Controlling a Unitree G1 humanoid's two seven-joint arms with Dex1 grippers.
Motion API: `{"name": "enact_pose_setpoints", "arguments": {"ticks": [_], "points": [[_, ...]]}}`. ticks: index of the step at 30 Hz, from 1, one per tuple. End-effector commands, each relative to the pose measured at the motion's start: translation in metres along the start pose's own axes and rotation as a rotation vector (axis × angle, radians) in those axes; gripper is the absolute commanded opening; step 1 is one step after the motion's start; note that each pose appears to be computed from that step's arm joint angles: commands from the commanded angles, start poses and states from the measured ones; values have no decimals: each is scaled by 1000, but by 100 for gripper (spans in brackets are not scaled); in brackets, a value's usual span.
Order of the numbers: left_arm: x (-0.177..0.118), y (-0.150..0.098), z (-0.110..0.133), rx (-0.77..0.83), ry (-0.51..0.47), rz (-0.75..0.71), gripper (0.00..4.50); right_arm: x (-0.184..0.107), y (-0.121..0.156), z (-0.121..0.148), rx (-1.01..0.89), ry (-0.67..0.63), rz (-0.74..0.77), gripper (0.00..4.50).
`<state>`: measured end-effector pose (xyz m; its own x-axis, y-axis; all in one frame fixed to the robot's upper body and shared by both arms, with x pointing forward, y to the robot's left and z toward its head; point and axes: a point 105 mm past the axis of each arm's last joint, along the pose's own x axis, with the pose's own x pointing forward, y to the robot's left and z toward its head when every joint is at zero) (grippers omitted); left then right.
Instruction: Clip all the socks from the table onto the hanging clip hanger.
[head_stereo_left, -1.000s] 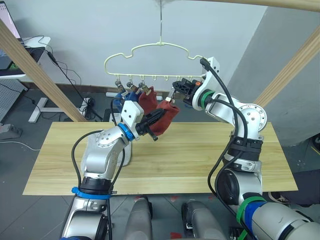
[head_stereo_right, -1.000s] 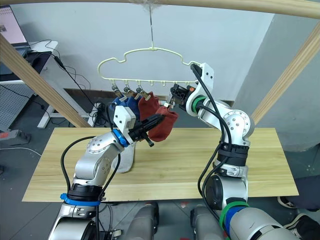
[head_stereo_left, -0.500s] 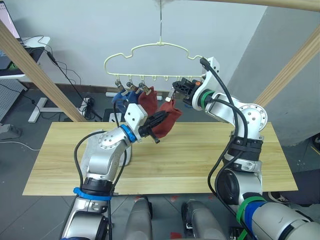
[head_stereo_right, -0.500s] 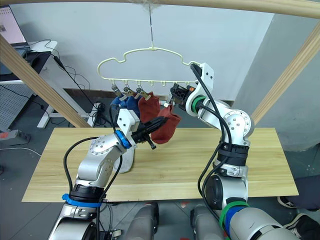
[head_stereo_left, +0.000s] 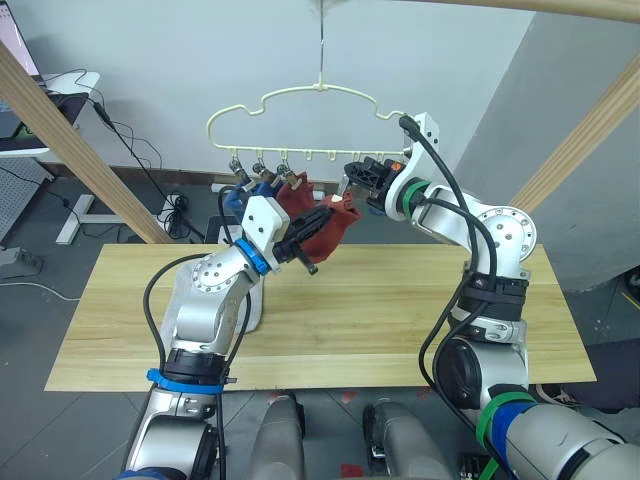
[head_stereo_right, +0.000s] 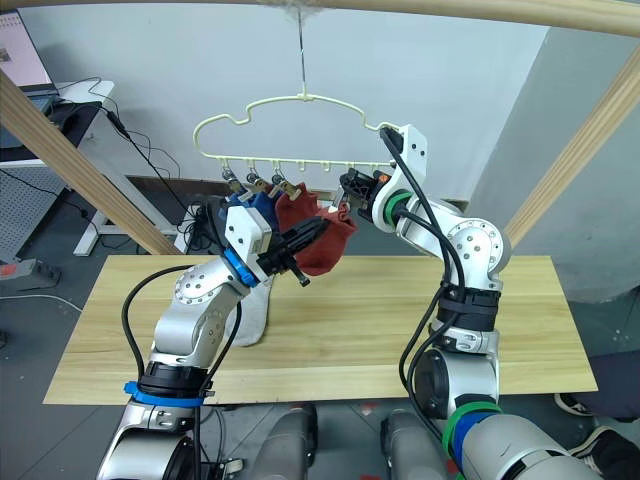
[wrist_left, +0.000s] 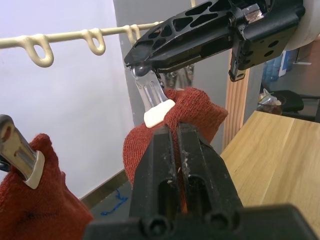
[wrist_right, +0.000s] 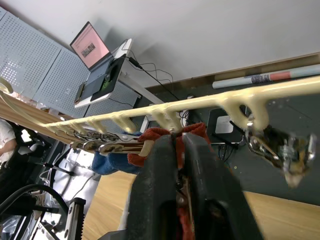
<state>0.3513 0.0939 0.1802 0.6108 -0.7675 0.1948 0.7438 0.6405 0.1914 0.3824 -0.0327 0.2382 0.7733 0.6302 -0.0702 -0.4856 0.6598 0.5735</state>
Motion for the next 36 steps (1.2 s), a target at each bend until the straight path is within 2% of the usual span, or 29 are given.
{"name": "enact_pose_setpoints", "arguments": {"ticks": [1,5,8,9,12,17,24,25,28,31,34,36], "points": [[2,-3,9,27,-32,-15,0,-1,9,1,-12,-6,44,186],[4,-6,5,25,-17,-19,0,-5,7,2,-32,-19,46,336],[6,-8,-1,-15,9,-18,0,-19,0,8,-182,-54,30,443],[6,-8,-2,-28,15,-15,21,-25,1,8,-238,-58,42,449],[5,-8,-7,-83,30,-22,88,-45,-1,8,-342,-76,60,450],[4,-5,-11,-148,47,-24,241,-72,-2,10,-471,-124,53,450],[-23,2,0,-232,78,-57,431,-78,-12,-2,-702,-158,-31,450],[-28,2,3,-240,88,-62,446,-76,-13,-4,-712,-173,-39,450],[-43,7,6,-246,160,-44,450,-70,-16,-9,-727,-219,-72,394],[-54,12,13,-269,219,4,450,-65,-19,-5,-788,-280,-134,293],[-64,20,11,-169,320,110,450,-62,-19,-1,-816,-332,-177,293],[-68,20,14,-151,316,139,450,-59,-19,-1,-818,-343,-183,293]]}}
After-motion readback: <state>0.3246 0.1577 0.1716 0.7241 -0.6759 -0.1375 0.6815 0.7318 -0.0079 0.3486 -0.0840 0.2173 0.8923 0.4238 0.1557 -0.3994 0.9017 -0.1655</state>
